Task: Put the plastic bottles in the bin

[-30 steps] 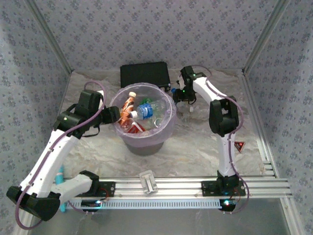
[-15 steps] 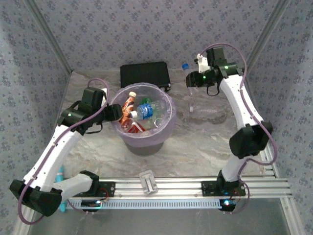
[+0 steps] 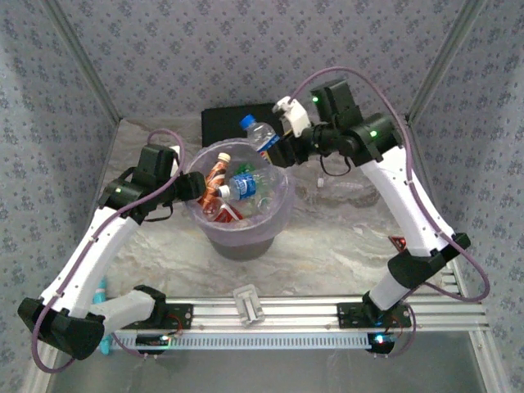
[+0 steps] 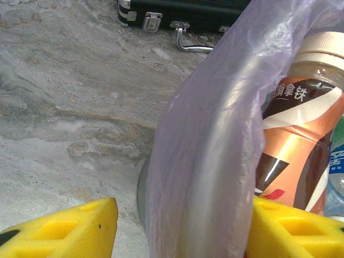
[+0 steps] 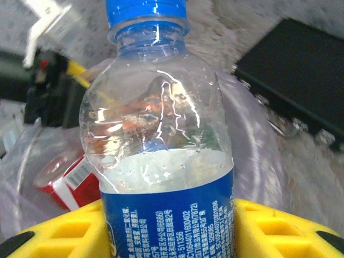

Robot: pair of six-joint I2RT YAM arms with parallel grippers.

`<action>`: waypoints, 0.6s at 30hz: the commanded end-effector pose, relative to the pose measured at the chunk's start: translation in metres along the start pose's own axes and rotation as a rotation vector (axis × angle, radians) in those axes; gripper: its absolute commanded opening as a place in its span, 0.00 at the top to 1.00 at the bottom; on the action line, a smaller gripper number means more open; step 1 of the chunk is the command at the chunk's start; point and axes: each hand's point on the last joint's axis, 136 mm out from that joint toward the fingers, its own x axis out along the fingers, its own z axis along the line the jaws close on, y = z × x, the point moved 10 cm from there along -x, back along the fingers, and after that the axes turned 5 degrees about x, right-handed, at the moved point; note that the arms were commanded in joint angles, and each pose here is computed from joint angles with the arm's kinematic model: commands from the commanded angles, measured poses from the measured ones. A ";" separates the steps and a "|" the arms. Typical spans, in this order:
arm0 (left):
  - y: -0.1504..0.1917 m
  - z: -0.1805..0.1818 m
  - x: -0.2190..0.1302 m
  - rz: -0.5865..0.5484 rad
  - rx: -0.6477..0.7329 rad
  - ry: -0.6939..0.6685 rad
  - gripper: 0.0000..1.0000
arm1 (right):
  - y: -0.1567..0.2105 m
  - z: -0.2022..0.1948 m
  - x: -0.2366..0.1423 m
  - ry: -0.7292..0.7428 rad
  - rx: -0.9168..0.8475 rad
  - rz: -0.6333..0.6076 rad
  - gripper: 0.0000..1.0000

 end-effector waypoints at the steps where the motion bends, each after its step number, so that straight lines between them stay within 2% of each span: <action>1: -0.007 -0.003 -0.011 -0.045 -0.007 0.031 0.39 | 0.001 0.005 0.021 -0.033 -0.215 0.059 0.51; 3: -0.007 -0.002 -0.012 -0.046 -0.009 0.029 0.39 | 0.002 0.004 0.033 -0.058 -0.314 0.086 0.51; 11: -0.006 -0.002 -0.015 -0.047 -0.007 0.026 0.39 | 0.000 -0.014 0.074 -0.016 -0.590 0.120 0.67; 18: -0.007 -0.001 -0.015 -0.051 -0.009 0.021 0.39 | 0.006 -0.014 0.109 -0.027 -0.685 0.193 0.66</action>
